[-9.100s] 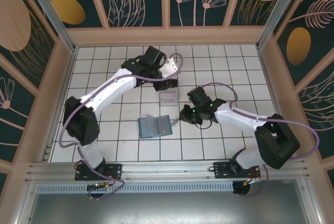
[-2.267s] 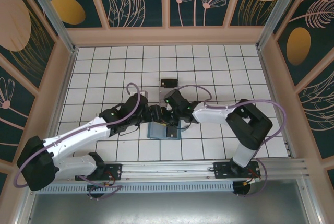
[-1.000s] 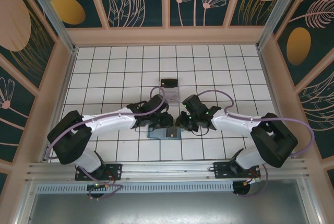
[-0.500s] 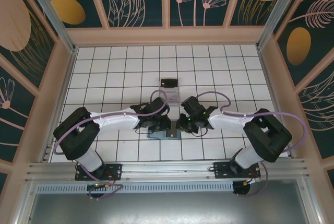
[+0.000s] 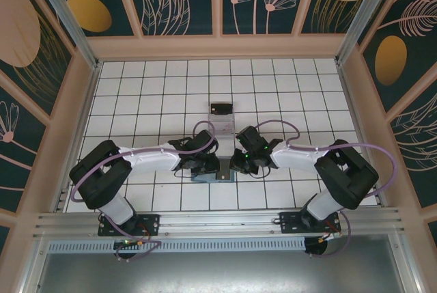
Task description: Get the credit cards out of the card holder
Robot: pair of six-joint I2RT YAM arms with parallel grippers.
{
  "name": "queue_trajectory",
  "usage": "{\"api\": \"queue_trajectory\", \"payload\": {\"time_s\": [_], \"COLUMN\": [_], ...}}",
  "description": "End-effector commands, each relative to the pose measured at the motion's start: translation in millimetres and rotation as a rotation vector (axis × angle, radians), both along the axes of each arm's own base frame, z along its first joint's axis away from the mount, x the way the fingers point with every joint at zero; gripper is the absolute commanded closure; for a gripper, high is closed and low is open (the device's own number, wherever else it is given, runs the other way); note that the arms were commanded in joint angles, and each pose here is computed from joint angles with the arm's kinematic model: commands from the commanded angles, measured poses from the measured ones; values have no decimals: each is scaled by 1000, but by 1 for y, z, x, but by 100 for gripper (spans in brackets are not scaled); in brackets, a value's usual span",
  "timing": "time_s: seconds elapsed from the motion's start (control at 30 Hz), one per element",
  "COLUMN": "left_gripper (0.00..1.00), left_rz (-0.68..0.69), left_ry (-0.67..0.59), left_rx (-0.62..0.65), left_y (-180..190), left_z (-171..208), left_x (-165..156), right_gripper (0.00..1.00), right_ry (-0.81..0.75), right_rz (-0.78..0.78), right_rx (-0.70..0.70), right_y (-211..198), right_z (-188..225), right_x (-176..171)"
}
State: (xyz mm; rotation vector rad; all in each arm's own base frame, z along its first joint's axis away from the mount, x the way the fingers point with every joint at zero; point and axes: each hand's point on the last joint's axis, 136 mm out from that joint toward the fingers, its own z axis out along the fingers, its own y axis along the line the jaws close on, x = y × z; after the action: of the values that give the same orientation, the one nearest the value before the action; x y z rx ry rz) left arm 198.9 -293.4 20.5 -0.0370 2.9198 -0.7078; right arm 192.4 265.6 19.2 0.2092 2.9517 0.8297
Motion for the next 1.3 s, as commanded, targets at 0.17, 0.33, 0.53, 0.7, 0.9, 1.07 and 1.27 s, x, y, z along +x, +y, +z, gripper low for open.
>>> {"api": "queue_trajectory", "payload": {"time_s": [0.17, 0.33, 0.53, 0.7, 0.9, 1.07, 1.27], "left_gripper": [77, 78, 79, 81, 81, 79, 76], "left_rz": [10, 23, 27, 35, 58, 81, 46], "left_ry": [8, -9, -15, -28, -59, -77, -18], "left_rx": [7, 101, 135, 142, 42, -156, -232], "left_y": [5, 22, 32, 36, 24, 2, -13], "left_z": [-2, -8, -9, -4, 17, 44, 43], "left_x": [0, 1, 0, 1, 9, 17, 13], "right_gripper": [87, 87, 87, 87, 87, 87, 87], "right_ry": [10, 9, 8, 10, -1, -9, -9], "right_rz": [6, 4, 2, 0, -1, 0, 4], "right_rx": [-32, -34, -37, -40, -40, -34, -35], "right_y": [-4, -5, -5, -7, -7, -5, -5], "right_z": [-8, -7, -7, -7, -3, 2, 2], "right_x": [1, 1, 1, 1, 3, 5, 5]}}
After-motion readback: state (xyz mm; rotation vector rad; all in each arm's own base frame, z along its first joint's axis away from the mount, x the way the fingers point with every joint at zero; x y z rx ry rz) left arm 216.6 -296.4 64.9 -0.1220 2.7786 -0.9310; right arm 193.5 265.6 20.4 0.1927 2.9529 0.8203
